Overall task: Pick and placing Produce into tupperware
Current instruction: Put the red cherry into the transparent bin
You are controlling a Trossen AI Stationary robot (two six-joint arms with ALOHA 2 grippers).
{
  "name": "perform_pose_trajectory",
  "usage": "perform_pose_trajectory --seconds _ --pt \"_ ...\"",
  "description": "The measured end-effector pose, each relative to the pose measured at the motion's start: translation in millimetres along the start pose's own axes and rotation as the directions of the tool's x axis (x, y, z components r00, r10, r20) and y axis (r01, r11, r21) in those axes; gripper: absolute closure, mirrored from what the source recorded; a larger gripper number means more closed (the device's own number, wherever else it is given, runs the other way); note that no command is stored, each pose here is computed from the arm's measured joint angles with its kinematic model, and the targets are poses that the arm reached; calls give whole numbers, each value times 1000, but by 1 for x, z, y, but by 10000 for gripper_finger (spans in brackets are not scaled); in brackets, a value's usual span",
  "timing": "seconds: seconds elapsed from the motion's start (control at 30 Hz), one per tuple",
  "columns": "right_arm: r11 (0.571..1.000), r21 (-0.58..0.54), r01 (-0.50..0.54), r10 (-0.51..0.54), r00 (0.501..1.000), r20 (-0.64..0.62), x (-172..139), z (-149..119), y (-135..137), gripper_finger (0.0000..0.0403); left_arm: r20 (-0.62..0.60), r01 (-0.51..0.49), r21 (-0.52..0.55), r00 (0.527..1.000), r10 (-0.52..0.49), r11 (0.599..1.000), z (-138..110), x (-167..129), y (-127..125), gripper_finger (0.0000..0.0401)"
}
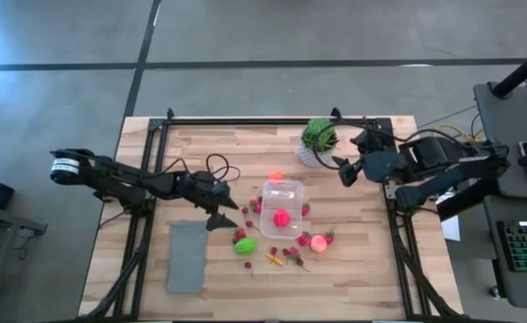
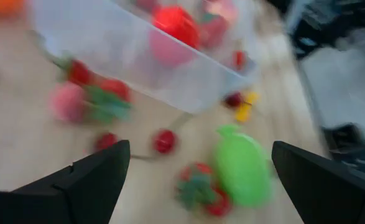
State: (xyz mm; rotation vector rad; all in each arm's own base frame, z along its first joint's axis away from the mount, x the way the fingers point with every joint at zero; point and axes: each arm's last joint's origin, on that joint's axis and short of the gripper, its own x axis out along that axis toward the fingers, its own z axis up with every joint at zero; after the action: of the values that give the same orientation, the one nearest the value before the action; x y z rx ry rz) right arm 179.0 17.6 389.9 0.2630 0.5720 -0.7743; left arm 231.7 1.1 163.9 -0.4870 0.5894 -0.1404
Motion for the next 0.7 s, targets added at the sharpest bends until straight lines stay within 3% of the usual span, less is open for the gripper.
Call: perform_pose_trajectory --seconds 0.17,0.4,0.53,0.7 --pt "1000 10 4 -4 1000 -4 1 -1 -2 38 40 -72 104 997 68 992 5 1 2 23" --pt "1000 17 15 -15 1000 -3 1 -2 -7 38 -48 -167 232 982 183 958 -9 18 17 25" --pt "1000 22 13 -13 1000 -2 0 -4 -10 38 -50 -238 229 965 256 944 -8 28 22 34" --pt "999 45 13 -13 1000 -1 -1 -8 -15 38 -59 -247 251 961 269 936 -3 37 23 65"
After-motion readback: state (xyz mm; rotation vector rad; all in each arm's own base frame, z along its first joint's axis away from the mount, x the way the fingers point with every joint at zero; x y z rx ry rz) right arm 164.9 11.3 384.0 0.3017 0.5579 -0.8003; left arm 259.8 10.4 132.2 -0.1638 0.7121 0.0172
